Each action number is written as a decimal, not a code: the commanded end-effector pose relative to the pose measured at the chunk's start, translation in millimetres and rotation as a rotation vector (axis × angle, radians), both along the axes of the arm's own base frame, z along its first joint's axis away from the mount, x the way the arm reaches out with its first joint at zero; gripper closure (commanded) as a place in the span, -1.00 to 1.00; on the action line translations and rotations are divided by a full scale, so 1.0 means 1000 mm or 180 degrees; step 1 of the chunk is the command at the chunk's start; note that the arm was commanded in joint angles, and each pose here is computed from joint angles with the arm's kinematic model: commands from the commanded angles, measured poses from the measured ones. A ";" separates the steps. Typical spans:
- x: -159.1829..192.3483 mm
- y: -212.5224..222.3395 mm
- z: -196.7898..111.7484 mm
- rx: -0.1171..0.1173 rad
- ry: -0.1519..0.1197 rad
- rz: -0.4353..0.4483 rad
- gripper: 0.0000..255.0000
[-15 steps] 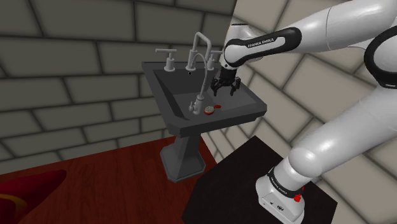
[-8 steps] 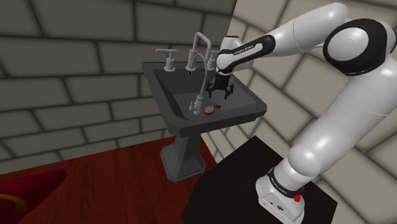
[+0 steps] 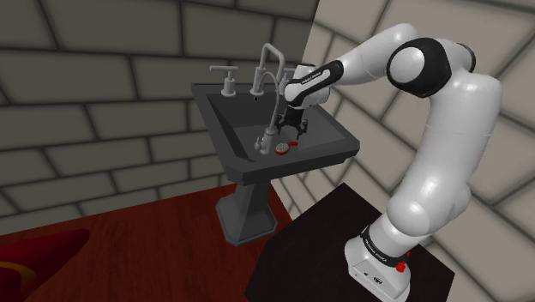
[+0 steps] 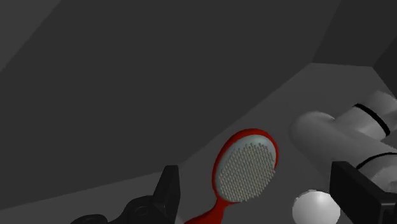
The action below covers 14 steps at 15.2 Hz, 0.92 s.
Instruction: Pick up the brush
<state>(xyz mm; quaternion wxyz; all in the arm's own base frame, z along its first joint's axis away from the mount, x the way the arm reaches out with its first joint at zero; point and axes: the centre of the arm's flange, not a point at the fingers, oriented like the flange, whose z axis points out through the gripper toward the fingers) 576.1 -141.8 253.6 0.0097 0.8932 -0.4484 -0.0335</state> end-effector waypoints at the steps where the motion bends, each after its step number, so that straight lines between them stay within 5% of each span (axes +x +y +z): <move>1: 0.010 -0.016 -0.020 0.0013 -0.0019 -0.0175 -1.00; 8: 0.040 -0.074 -0.087 0.0064 -0.0075 -0.0774 -1.00; 14: 0.041 -0.076 -0.116 0.0066 -0.0077 -0.0794 -1.00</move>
